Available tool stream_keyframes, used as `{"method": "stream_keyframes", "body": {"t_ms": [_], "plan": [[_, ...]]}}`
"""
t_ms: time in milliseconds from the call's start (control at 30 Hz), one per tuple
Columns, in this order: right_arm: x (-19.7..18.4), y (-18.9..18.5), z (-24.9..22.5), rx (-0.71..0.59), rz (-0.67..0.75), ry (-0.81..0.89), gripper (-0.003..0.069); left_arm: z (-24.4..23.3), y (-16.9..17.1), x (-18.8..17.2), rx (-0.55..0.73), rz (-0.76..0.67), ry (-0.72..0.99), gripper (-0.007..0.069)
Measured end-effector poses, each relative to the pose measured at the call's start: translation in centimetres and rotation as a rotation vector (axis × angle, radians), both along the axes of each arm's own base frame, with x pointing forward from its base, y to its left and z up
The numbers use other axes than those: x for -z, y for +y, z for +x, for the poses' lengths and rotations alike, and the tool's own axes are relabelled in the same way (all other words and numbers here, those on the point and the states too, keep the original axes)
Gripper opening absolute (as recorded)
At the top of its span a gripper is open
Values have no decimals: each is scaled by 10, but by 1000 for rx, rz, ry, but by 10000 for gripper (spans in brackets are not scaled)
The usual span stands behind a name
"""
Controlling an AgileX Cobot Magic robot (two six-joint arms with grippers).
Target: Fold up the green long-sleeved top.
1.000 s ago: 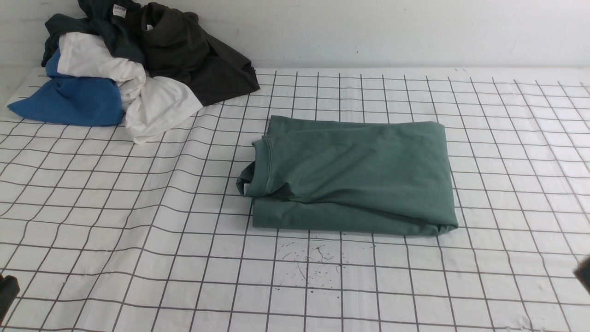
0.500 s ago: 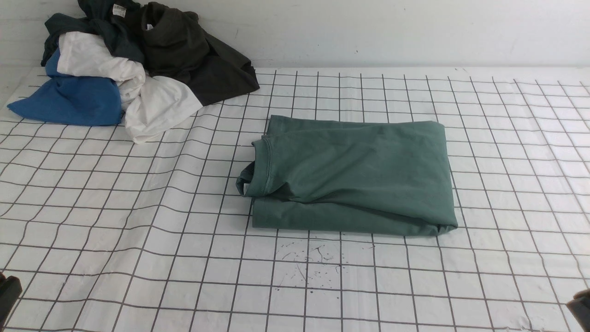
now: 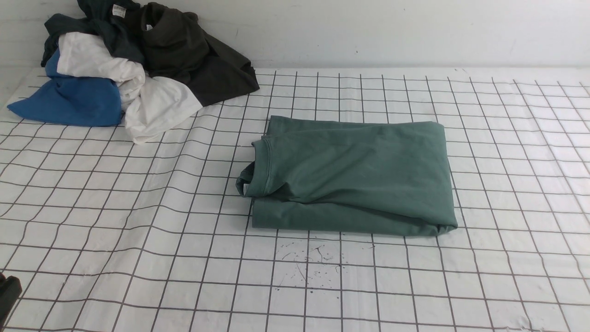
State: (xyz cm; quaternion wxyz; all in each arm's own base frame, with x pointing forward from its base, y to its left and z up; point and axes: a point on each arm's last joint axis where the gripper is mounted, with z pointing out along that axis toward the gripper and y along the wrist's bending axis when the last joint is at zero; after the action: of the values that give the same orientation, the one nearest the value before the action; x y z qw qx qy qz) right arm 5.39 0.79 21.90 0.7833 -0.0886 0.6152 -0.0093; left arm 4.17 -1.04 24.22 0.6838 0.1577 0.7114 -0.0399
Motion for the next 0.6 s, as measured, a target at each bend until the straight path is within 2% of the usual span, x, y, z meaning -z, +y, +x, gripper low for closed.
{"method": "stream_keyframes", "body": {"t_ms": [67,167,200,367,600], "plan": [[4,-6,1,84,70,53,-14,0,0,0,0,0,0,47],[11,-9,2,124,123,125,-14,0,0,0,0,0,0,47],[17,-10,3,146,152,201,-14,0,0,0,0,0,0,47],[37,-11,1,174,162,420,-14,0,0,0,0,0,0,47],[38,-11,1,174,167,436,-14,0,0,0,0,0,0,47]]}}
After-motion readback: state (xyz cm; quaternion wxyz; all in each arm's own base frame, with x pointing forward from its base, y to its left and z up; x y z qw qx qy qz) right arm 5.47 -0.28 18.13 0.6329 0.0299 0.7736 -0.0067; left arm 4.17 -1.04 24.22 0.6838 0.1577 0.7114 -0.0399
